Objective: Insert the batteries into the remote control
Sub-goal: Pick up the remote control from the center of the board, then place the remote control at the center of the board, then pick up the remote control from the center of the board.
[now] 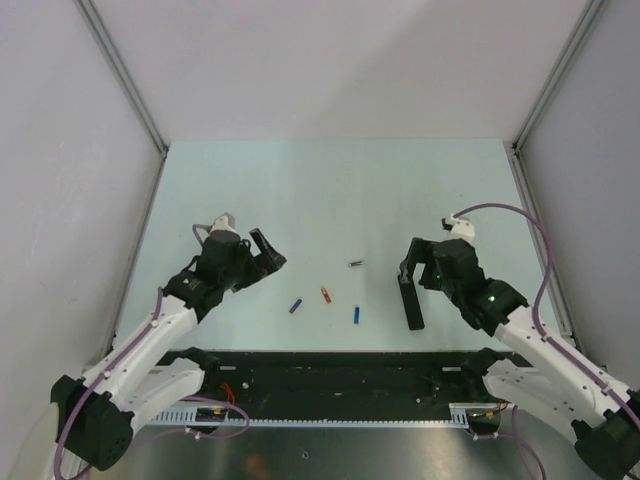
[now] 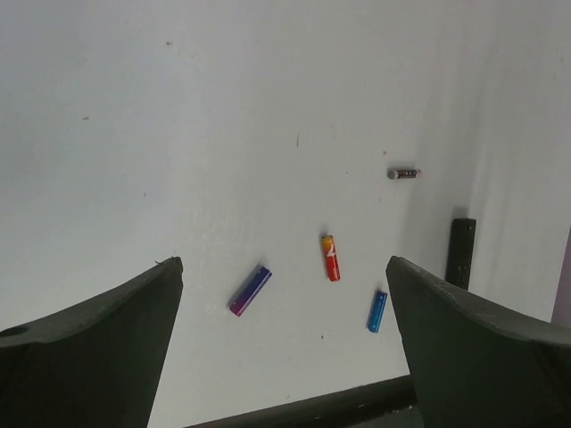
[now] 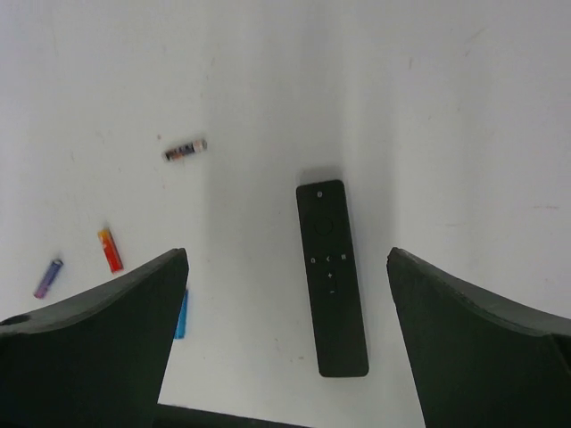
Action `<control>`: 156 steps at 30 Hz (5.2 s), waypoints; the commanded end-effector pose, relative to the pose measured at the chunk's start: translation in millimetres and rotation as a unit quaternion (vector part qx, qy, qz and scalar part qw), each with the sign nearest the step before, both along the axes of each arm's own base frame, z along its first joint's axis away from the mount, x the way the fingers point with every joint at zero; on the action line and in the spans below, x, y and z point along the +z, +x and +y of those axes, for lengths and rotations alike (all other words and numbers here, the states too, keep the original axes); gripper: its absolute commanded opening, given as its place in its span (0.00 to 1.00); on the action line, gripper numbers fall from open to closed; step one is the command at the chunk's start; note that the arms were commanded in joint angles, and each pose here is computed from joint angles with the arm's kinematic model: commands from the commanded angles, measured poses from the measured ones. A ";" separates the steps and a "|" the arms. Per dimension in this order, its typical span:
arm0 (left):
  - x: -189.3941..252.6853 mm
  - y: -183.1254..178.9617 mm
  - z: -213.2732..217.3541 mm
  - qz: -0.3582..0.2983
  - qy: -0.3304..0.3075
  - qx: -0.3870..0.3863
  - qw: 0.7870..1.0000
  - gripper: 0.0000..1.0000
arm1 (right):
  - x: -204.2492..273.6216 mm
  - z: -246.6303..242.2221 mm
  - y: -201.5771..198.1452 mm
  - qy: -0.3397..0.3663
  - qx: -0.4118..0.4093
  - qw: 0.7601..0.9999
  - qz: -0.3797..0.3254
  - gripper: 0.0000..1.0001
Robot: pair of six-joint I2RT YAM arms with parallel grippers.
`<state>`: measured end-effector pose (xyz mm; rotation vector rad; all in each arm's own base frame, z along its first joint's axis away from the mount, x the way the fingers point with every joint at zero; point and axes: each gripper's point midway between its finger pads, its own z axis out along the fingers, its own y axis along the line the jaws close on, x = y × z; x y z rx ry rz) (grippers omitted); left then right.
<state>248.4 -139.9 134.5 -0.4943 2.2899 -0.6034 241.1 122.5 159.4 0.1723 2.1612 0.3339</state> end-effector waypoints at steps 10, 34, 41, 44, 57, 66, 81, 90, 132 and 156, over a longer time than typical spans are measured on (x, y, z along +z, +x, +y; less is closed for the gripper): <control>1.7 -21.2 -12.4 -0.046 -0.039 -0.066 0.996 1.00 | -79.6 6.8 -12.6 -0.129 0.006 0.983 0.134 0.95; 14.7 -35.3 -15.7 -0.087 -0.059 -0.098 0.990 0.97 | -139.3 18.9 -17.7 -0.154 0.052 0.963 0.214 0.68; 14.4 -35.8 -17.6 -0.084 -0.059 -0.105 0.989 0.96 | -143.8 18.2 -19.6 -0.150 0.050 0.962 0.223 0.61; 13.0 -36.4 -17.6 -0.083 -0.059 -0.107 0.989 0.96 | -145.1 20.2 -21.2 -0.145 0.055 0.961 0.228 0.52; 20.1 -38.0 -17.8 -0.096 -0.065 -0.108 0.987 0.96 | -99.9 66.5 -9.5 -0.080 0.065 0.979 0.176 0.26; 39.4 -38.8 -14.5 -0.130 -0.073 -0.102 0.984 0.96 | -55.0 156.7 55.9 -0.060 0.099 0.985 0.130 0.23; 52.6 -45.7 -11.9 -0.151 -0.079 -0.107 0.979 0.95 | -104.1 217.4 113.6 -0.111 0.122 0.971 0.173 0.24; 35.2 -44.8 -14.6 -0.119 -0.075 -0.109 0.984 0.98 | -120.5 216.5 107.0 -0.117 0.133 0.964 0.198 0.54; -89.8 108.6 -149.1 0.109 0.205 -0.037 0.972 0.87 | 28.0 35.7 -8.7 -0.013 0.028 0.999 0.029 0.97; -129.4 105.6 -129.1 0.159 0.245 -0.038 0.956 0.40 | 28.9 32.9 -12.6 -0.005 0.023 0.999 0.032 0.96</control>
